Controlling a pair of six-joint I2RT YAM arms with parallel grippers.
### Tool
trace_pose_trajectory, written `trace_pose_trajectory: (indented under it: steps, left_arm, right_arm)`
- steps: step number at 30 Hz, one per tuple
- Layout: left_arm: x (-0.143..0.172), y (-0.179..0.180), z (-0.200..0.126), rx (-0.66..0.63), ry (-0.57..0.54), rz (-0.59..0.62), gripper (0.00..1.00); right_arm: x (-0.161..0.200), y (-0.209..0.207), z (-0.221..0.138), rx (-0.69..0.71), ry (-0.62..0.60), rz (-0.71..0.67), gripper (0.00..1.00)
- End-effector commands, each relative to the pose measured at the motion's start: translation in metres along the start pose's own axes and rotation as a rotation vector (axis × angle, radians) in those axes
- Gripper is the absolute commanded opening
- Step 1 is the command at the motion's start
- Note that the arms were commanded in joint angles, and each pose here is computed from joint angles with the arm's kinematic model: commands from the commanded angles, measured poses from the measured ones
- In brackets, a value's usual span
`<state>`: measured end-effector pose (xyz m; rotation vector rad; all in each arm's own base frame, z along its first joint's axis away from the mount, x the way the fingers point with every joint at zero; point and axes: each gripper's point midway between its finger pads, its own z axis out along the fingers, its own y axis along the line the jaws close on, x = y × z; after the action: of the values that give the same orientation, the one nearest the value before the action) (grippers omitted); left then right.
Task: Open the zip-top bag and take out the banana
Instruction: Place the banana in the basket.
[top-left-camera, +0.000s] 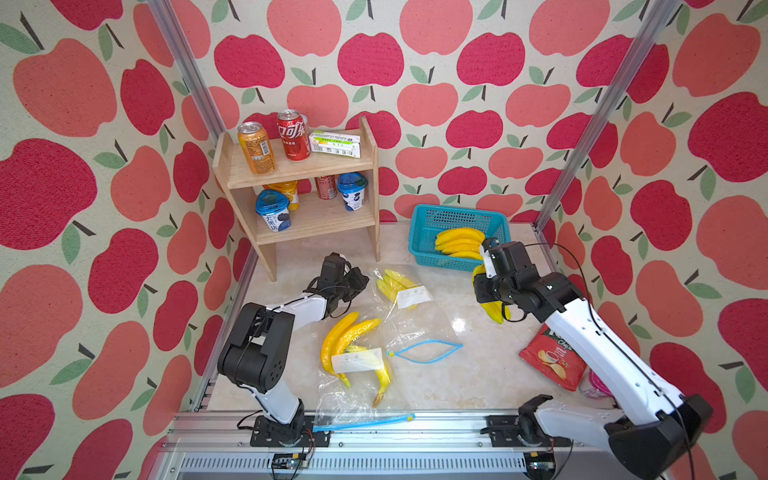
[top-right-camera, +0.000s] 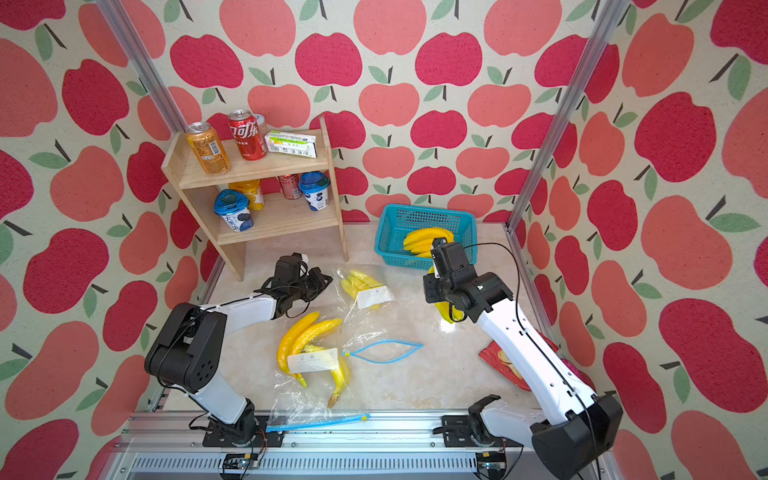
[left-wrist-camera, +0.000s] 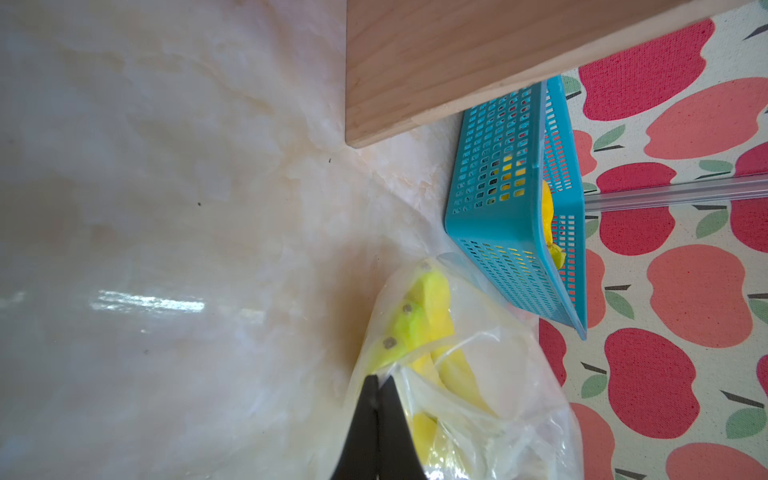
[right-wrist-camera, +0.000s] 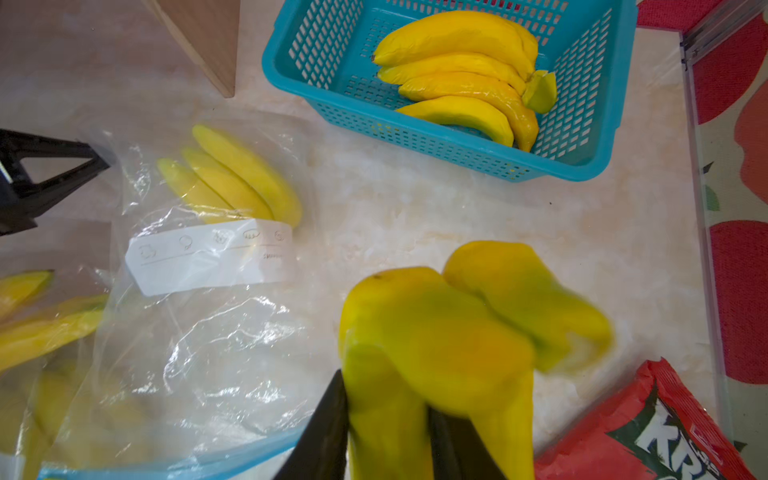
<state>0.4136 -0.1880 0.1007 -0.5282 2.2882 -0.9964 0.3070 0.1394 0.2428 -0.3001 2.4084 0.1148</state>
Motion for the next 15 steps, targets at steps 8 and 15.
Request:
trace_pose_trajectory:
  steps: [8, 15]
  left_arm:
    - [0.003, -0.011, -0.001, 0.018, 0.009, 0.008, 0.0]
    - [0.009, -0.014, -0.005, 0.011, 0.015, 0.011, 0.0]
  right_arm:
    - [-0.153, -0.071, 0.141, 0.055, -0.174, 0.104, 0.23]
    - [-0.21, -0.091, 0.235, 0.026, -0.184, 0.29, 0.24]
